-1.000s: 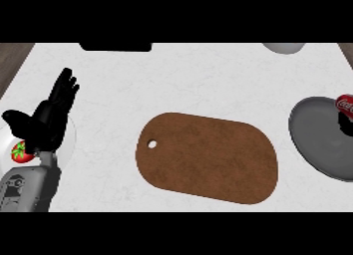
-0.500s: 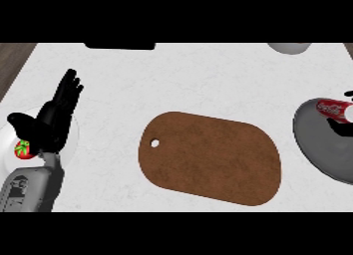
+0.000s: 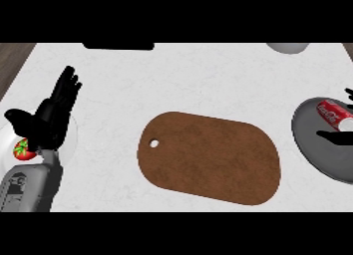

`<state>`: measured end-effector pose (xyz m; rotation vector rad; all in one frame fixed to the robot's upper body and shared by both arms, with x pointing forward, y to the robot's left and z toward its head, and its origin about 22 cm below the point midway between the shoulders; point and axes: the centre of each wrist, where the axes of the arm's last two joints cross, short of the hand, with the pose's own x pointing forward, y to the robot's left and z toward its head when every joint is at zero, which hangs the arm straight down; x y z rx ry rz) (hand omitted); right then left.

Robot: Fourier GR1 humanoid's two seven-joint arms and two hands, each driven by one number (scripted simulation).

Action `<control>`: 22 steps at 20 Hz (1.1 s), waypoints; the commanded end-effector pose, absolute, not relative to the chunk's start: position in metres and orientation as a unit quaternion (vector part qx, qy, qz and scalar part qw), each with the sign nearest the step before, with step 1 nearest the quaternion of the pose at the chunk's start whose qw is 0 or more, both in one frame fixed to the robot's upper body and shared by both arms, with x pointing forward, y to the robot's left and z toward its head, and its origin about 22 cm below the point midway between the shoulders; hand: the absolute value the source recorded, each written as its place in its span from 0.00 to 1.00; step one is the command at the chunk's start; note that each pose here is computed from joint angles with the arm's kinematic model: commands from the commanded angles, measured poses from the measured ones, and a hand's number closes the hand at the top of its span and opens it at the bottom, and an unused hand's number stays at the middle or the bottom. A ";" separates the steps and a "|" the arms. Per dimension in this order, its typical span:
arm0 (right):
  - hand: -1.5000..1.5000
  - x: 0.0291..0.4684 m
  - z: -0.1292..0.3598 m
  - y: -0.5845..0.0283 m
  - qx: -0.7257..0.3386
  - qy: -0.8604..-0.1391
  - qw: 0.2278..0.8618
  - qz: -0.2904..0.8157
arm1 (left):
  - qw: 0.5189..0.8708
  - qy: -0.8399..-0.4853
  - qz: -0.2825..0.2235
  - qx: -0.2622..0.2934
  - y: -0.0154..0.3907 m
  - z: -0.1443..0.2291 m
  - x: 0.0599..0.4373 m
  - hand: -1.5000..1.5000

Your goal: Pick the can from the cutting board and place it in the pan

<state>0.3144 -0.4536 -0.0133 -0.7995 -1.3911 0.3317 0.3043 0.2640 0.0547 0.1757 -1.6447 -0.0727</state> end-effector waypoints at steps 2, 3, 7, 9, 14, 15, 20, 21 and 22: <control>0.00 0.309 -0.018 -0.458 -0.346 -0.687 0.636 0.066 | 0.682 -0.727 -0.024 0.072 0.255 0.048 0.300 0.50; 0.00 0.295 -0.019 -0.472 -0.341 -0.692 0.634 0.053 | 0.679 -0.728 -0.027 0.085 0.269 0.049 0.302 0.50; 0.00 0.264 -0.009 -0.510 -0.292 -0.716 0.634 0.013 | 0.678 -0.730 -0.025 0.086 0.281 0.059 0.299 0.50; 0.00 0.260 -0.014 -0.509 -0.240 -0.726 0.645 -0.009 | 0.682 -0.724 -0.011 0.101 0.279 0.048 0.301 0.50; 0.00 0.189 -0.019 -0.549 -0.185 -0.747 0.638 0.005 | 0.687 -0.719 -0.015 0.101 0.268 0.046 0.291 0.50; 0.00 0.169 -0.027 -0.553 -0.179 -0.754 0.632 -0.001 | 0.683 -0.722 -0.008 0.110 0.292 0.044 0.291 0.50; 0.00 0.123 -0.007 -0.578 -0.182 -0.755 0.629 0.002 | 0.686 -0.720 -0.005 0.110 0.287 0.040 0.285 0.50; 0.00 0.115 -0.017 -0.571 -0.178 -0.759 0.626 0.005 | 0.688 -0.718 -0.015 0.107 0.280 0.051 0.288 0.50; 0.00 0.106 0.001 -0.584 -0.175 -0.761 0.625 0.012 | 0.688 -0.717 -0.007 0.111 0.283 0.046 0.291 0.50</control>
